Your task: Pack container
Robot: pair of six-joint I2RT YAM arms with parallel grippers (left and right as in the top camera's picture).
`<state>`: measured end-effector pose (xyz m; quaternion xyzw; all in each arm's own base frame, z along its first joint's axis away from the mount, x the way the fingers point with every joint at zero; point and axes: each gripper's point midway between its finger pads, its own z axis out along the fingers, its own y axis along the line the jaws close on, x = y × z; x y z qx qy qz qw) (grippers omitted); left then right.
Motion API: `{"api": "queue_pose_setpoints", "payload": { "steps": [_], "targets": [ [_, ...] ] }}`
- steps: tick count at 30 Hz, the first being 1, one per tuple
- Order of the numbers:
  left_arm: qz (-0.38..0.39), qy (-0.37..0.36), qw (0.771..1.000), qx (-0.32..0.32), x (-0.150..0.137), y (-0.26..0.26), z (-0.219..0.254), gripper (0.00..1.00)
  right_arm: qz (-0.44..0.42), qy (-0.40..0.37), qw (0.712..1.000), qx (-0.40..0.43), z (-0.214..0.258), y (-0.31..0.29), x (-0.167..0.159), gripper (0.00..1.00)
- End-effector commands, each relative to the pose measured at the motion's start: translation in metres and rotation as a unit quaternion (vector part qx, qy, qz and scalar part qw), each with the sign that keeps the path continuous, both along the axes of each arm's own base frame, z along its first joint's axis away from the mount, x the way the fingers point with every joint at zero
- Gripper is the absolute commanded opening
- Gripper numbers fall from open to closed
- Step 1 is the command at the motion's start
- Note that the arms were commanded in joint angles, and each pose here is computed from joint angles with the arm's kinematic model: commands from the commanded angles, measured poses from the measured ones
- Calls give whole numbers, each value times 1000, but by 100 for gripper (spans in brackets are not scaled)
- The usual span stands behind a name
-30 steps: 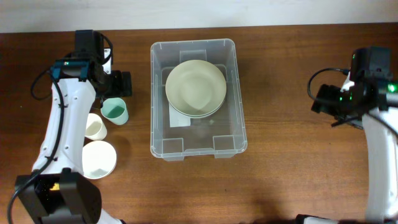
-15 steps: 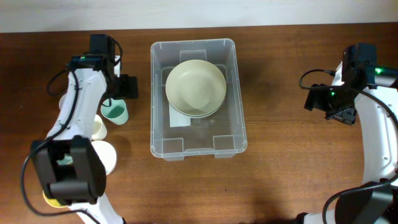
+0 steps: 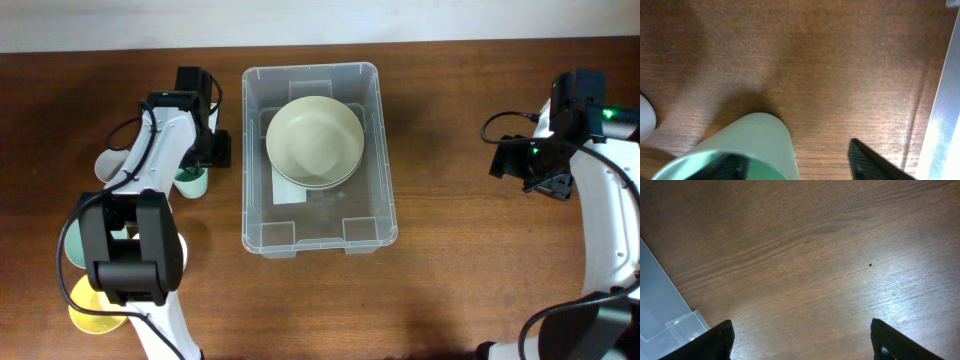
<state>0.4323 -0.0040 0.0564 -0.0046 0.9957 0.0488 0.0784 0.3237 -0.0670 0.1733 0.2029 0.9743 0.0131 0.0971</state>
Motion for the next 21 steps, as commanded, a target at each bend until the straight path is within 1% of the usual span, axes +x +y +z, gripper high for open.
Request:
{"api": "queue_pose_setpoints", "payload": {
  "steps": [1,2,3,7,8,9,13,17,21],
  "targets": [
    [0,6,1000,3,0,2,1,58,6,3,1000,6,-2,3,-1,83],
    [0,11,1000,3,-2,2,0,50,6,3,1000,6,-2,3,-1,82],
    [0,14,1000,3,-4,2,0,47,6,3,1000,6,-2,3,-1,82],
    [0,43,999,5,-18,3,-1,46,6,4,1000,6,-3,3,-1,82],
    [0,48,999,5,-21,3,-1,44,6,4,1000,6,-3,3,-1,82],
    [0,58,998,5,-25,3,-2,39,6,4,1000,6,-3,3,-1,82],
    [0,75,997,6,-33,4,-2,31,6,4,1000,6,-3,3,-1,82],
    [0,81,997,6,-36,4,-2,13,6,7,1000,7,-3,4,-3,82],
    [0,81,997,8,-36,5,-2,8,6,7,1000,7,-3,4,-3,82]
  ]
}}
